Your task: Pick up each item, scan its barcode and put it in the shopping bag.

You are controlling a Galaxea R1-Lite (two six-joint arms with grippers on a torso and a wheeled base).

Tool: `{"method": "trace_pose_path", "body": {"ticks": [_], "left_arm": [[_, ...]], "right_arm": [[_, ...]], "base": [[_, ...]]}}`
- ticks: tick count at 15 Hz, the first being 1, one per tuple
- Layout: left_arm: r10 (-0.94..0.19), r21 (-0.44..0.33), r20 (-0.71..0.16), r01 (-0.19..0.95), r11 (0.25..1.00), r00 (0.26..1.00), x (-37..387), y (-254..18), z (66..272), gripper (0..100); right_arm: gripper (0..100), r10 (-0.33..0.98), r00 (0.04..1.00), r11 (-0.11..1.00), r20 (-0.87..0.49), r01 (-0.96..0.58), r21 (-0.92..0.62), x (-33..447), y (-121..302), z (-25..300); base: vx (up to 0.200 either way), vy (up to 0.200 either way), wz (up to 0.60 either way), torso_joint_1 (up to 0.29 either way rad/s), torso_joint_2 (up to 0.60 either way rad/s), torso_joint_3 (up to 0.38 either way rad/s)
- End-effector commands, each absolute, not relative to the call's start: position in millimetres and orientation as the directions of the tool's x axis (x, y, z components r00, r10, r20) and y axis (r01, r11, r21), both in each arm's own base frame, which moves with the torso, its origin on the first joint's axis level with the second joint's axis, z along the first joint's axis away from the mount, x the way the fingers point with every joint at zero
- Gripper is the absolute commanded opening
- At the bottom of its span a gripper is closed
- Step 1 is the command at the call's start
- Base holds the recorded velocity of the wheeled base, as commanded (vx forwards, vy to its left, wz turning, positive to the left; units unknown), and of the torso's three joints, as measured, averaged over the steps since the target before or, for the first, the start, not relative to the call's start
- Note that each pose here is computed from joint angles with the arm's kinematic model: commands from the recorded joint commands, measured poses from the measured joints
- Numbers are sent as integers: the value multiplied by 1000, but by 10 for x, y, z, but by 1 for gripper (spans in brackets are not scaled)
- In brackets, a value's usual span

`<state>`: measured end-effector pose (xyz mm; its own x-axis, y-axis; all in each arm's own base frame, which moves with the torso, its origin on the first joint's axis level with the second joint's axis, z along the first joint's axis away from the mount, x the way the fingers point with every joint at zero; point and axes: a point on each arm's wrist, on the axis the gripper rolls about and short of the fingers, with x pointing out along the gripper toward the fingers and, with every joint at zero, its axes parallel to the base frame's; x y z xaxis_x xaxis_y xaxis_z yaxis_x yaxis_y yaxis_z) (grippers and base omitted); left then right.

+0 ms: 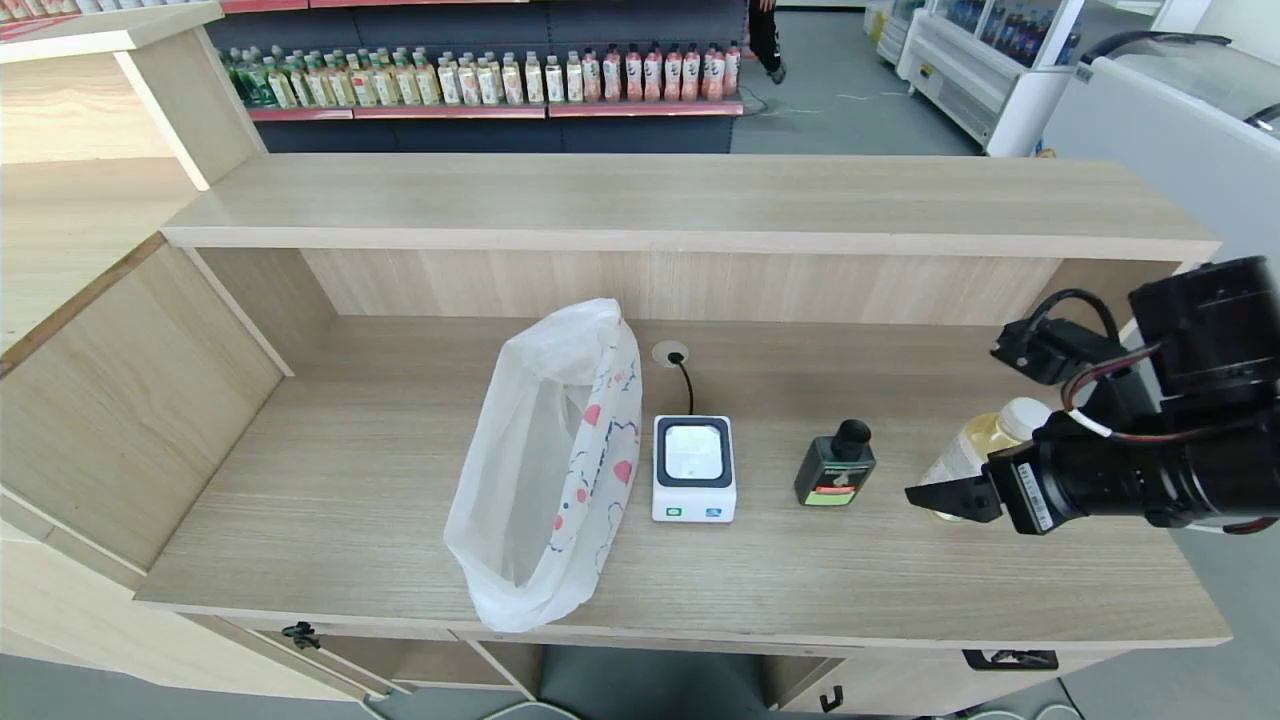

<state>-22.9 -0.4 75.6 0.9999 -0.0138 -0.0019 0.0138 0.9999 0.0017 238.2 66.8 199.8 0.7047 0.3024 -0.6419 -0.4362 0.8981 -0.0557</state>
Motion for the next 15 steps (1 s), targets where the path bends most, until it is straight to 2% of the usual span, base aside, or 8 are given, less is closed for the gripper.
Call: {"method": "trace_pose_path", "body": {"ticks": [1, 5, 8, 15], "left_arm": [[-14, 2, -2, 14, 1000, 1000, -229, -4, 756, 100], [-14, 2, -2, 14, 1000, 1000, -229, -4, 756, 100], [-14, 2, -2, 14, 1000, 1000, -229, -4, 756, 100], [-14, 2, -2, 14, 1000, 1000, -229, -4, 756, 100]], "right_arm": [[100, 284, 642, 887, -713, -457, -59, 2621, 725, 1725], [100, 279, 651, 845, -706, -516, -142, 2896, 792, 1549], [100, 231, 701, 837, -675, -497, -230, 3124, 873, 1412], [100, 266, 715, 815, -647, -525, -245, 3451, 1069, 1212]], "base": [[0, 0, 0, 0, 0, 0], [0, 0, 0, 0, 0, 0], [0, 0, 0, 0, 0, 0], [0, 0, 0, 0, 0, 0]]}}
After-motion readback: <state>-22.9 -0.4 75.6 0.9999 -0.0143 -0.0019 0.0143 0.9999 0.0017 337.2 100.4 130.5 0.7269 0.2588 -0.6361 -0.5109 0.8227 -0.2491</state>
